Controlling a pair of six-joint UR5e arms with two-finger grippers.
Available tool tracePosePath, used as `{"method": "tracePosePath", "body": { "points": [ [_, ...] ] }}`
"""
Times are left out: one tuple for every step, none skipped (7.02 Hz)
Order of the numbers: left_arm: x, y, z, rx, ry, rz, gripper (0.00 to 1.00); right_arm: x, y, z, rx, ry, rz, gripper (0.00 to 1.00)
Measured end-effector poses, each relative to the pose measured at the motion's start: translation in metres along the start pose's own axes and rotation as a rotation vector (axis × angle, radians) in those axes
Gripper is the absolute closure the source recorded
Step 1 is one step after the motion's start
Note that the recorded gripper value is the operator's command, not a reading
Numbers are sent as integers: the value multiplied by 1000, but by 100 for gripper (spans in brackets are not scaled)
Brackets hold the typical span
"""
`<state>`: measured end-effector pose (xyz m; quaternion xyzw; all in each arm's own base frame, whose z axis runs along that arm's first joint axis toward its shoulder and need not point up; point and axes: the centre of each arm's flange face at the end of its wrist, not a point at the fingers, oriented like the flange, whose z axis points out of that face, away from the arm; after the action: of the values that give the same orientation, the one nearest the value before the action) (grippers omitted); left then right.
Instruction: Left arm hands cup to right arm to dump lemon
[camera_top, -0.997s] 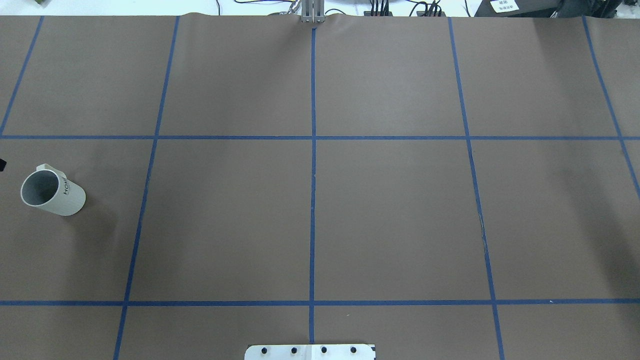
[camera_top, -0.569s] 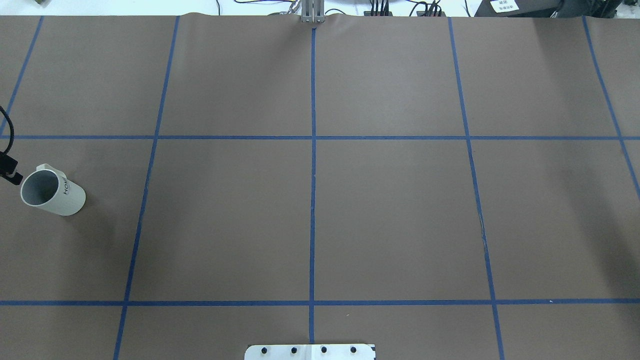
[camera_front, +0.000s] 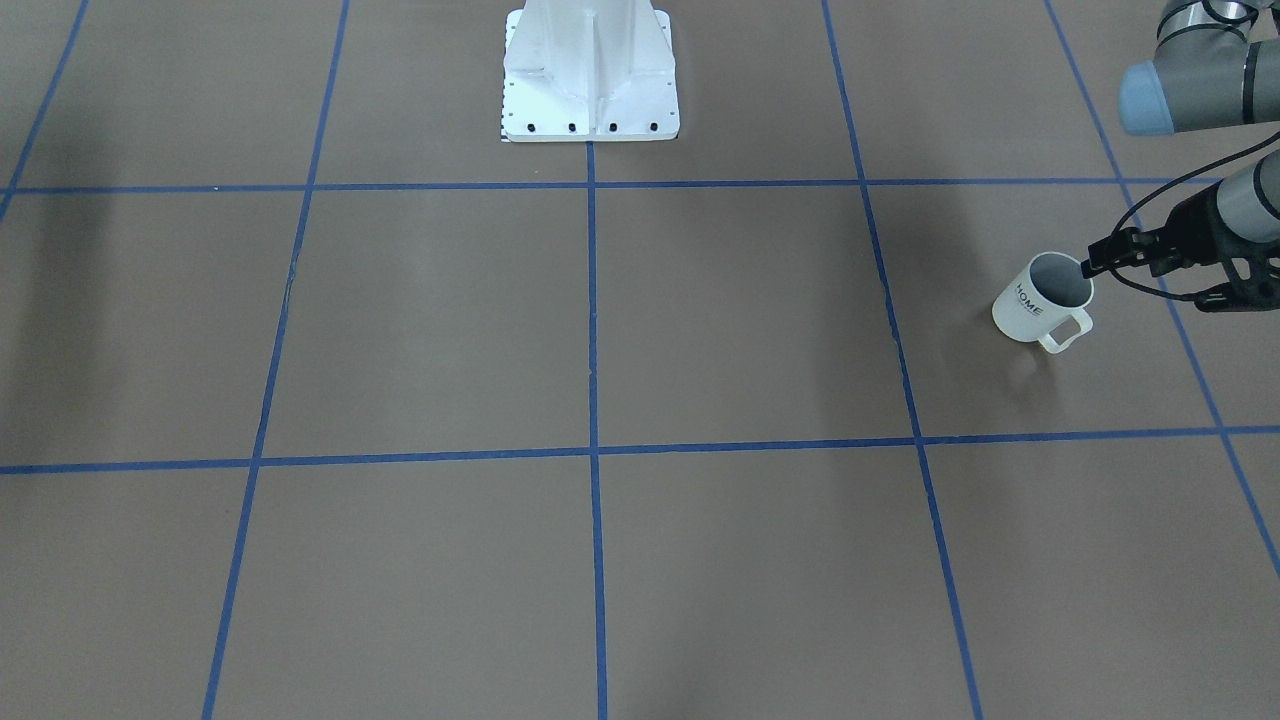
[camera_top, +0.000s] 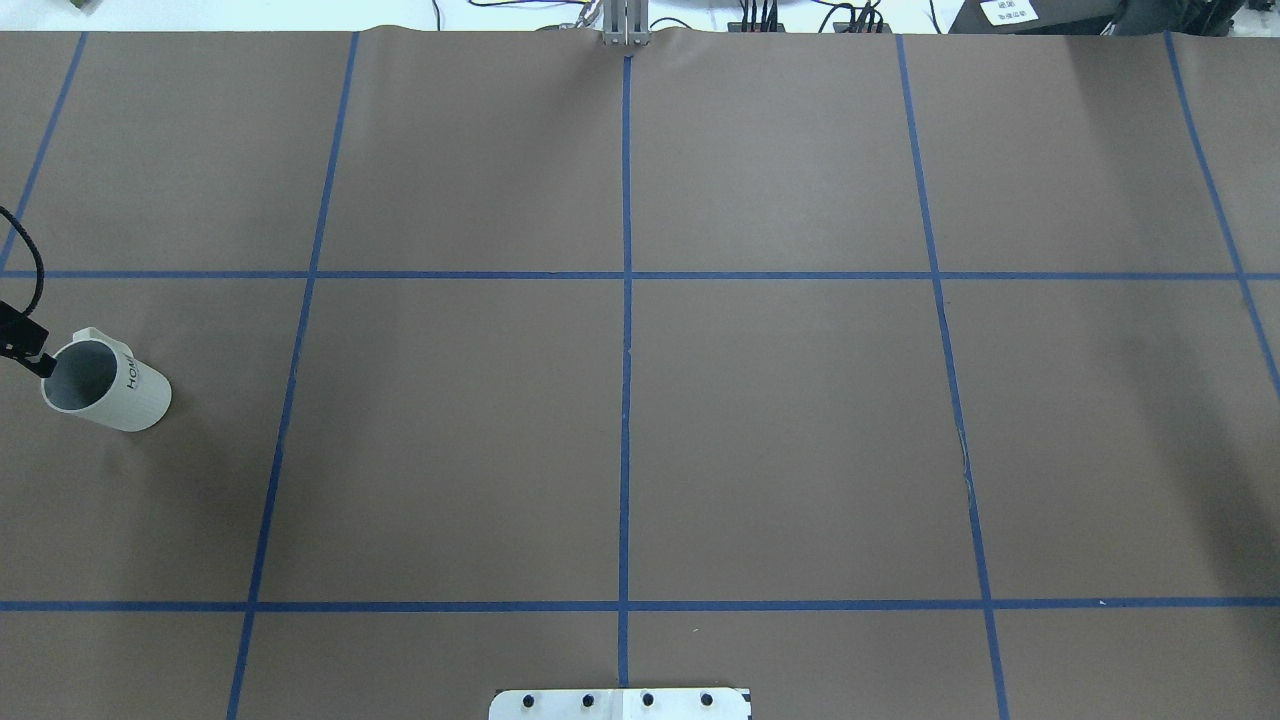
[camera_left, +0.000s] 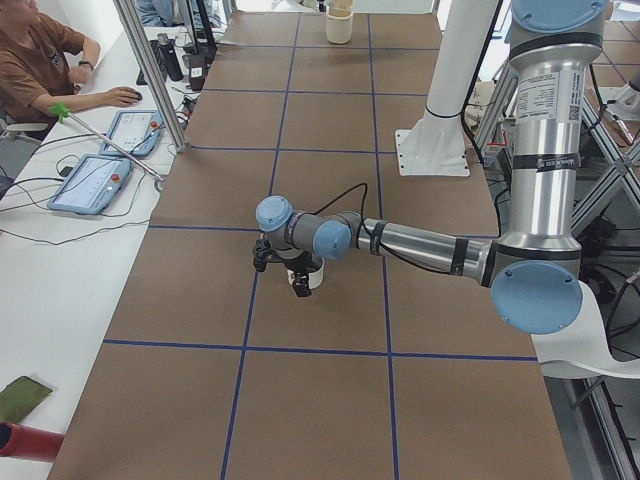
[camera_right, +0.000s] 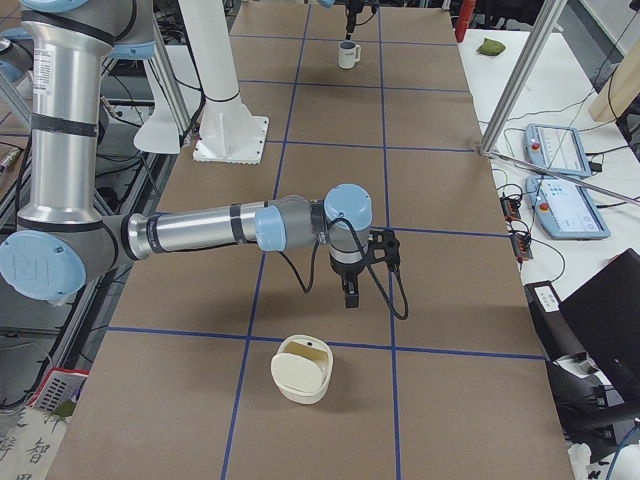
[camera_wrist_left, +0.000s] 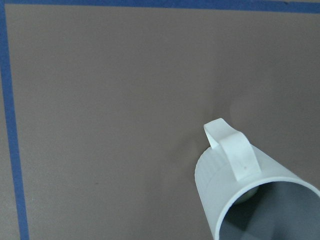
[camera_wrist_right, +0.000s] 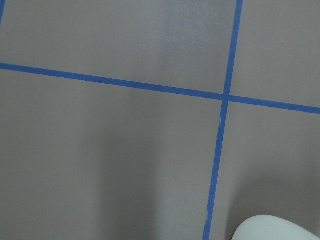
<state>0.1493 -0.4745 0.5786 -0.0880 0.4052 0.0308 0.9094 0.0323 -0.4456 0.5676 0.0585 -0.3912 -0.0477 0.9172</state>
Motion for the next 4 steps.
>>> {"method": "tracePosePath", "body": {
  "points": [
    [8,-3,2,-2,-1,1,1,0,0,0,0,-2,0,0],
    [16,-4,6,-8,-3,8,9,0,0,0,0,-4,0,0],
    [22,-4,10,-16,-4,15,16,0,1,0,-1,-6,1,0],
    [23,-3,14,-23,-6,17,25,0,1,0,-2,-7,2,0]
  ]
}}
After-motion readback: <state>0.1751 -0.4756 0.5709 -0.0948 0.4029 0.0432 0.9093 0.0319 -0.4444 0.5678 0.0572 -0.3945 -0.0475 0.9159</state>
